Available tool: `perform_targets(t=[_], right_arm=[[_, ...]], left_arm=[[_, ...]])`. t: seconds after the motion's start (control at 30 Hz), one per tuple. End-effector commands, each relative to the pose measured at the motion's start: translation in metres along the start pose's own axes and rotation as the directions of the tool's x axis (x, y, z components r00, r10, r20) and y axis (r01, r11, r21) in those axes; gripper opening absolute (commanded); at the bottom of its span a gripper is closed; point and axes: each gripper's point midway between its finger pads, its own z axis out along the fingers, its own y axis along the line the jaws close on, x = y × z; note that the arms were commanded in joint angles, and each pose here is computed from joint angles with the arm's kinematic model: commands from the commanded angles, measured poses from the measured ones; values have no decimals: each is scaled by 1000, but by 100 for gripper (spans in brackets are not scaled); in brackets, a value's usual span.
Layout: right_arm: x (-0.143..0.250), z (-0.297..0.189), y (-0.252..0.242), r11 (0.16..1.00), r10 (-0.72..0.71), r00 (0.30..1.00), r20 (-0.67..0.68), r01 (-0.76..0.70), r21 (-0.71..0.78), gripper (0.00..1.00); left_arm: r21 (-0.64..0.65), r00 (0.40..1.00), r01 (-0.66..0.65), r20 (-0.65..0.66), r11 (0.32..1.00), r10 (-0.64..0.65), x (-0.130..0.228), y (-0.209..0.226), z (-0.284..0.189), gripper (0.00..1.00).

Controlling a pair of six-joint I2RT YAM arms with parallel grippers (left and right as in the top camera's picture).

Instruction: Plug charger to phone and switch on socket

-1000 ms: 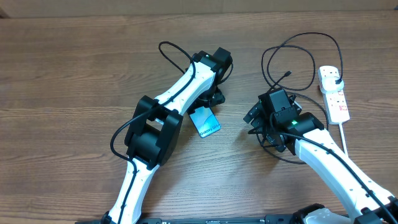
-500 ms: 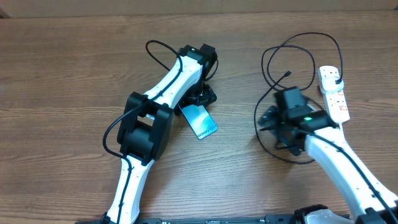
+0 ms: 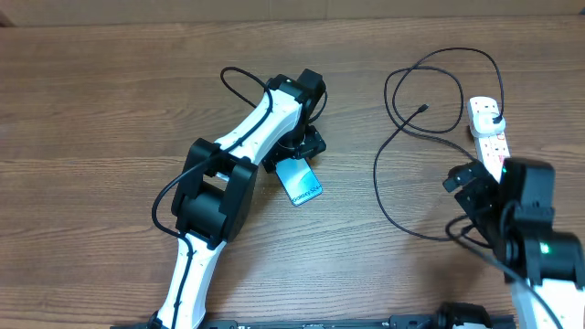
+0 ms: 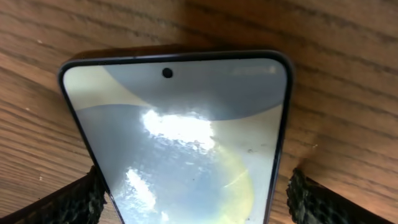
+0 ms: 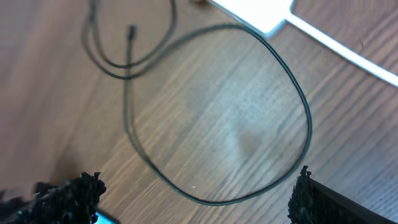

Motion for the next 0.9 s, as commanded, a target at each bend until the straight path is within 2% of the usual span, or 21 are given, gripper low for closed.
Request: perform_targets(t=[0.0, 0.13, 0.3, 0.37, 0.7, 0.87], right_arm=[[-7, -17, 6, 998, -33, 998, 51, 36, -52, 100], [-8, -20, 7, 997, -32, 998, 61, 36, -61, 100], [-7, -20, 7, 997, -32, 998, 56, 35, -61, 100], [-6, -20, 7, 997, -32, 998, 51, 35, -66, 100], [3, -17, 16, 993, -37, 999, -6, 36, -110, 100], [5, -13, 16, 994, -37, 999, -24, 34, -102, 100]], left_arm=[[-107, 997, 14, -72, 994, -22, 15, 21, 34, 96], [-97, 997, 23, -65, 995, -29, 16, 18, 38, 95], [-35, 999, 29, -25, 999, -30, 1, 7, 39, 72], [-17, 999, 45, -19, 999, -46, -7, 8, 39, 69], [0, 998, 61, 22, 998, -61, -59, 40, 36, 78], [12, 995, 96, 3, 995, -96, -67, 50, 36, 89]])
